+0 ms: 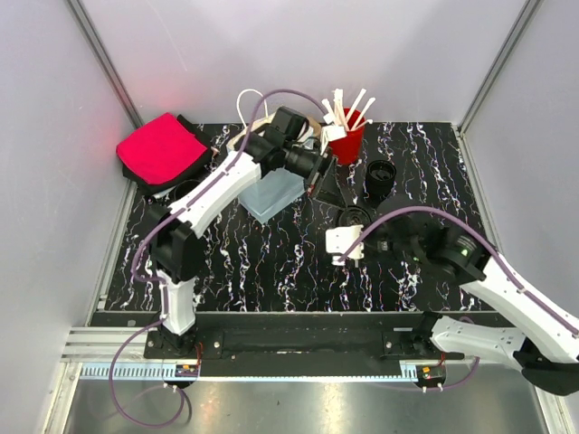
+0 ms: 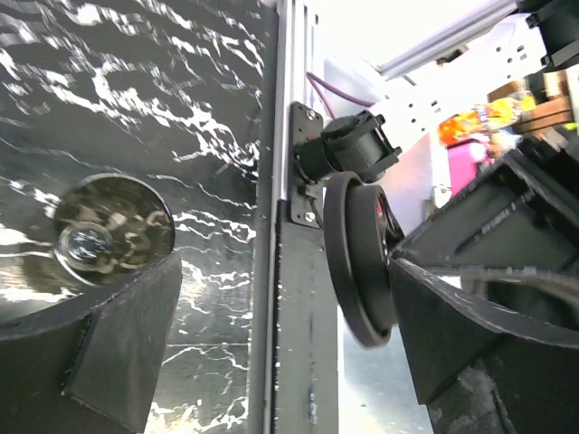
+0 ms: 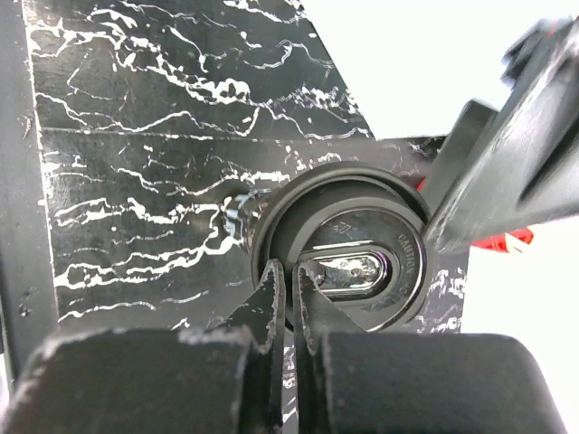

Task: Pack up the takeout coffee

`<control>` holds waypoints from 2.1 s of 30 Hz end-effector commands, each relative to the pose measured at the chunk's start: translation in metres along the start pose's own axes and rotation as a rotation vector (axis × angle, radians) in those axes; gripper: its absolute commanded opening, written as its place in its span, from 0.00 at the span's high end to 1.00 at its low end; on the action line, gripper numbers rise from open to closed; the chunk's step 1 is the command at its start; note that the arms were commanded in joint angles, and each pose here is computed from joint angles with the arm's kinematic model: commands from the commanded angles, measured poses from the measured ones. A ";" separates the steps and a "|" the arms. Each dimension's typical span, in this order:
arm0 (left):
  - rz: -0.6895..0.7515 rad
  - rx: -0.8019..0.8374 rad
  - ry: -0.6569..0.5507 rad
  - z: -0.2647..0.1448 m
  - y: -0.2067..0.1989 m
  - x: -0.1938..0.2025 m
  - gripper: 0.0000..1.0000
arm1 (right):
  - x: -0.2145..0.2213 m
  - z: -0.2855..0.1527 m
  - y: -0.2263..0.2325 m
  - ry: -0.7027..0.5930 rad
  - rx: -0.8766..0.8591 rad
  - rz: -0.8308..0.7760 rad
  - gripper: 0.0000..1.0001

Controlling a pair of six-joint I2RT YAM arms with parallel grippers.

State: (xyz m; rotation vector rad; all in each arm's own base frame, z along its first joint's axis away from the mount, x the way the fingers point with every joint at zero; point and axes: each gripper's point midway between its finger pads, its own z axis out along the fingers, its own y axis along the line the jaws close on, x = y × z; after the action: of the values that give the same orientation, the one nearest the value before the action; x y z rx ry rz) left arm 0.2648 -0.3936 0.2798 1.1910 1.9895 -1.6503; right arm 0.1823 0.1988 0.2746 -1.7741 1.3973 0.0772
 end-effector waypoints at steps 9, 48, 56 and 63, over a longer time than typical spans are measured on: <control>0.407 -0.328 -0.290 -0.061 -0.031 -0.055 0.01 | 0.027 -0.042 -0.011 0.007 0.104 0.183 1.00; 0.121 -0.456 -0.328 0.002 0.106 0.057 0.01 | 0.094 0.097 -0.006 0.114 -0.157 0.454 1.00; 0.056 -0.416 -0.350 0.010 0.121 0.059 0.07 | 0.109 0.113 -0.004 0.131 -0.179 0.485 1.00; 0.026 -0.384 -0.368 0.013 0.121 0.060 0.11 | 0.111 0.118 0.002 0.133 -0.209 0.507 1.00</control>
State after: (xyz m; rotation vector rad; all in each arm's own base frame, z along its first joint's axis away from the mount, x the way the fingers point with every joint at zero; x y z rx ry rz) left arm 0.3104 -0.3716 0.1334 0.7135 2.0251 -1.2062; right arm 0.2709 0.1816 0.1370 -1.5847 2.0023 0.3508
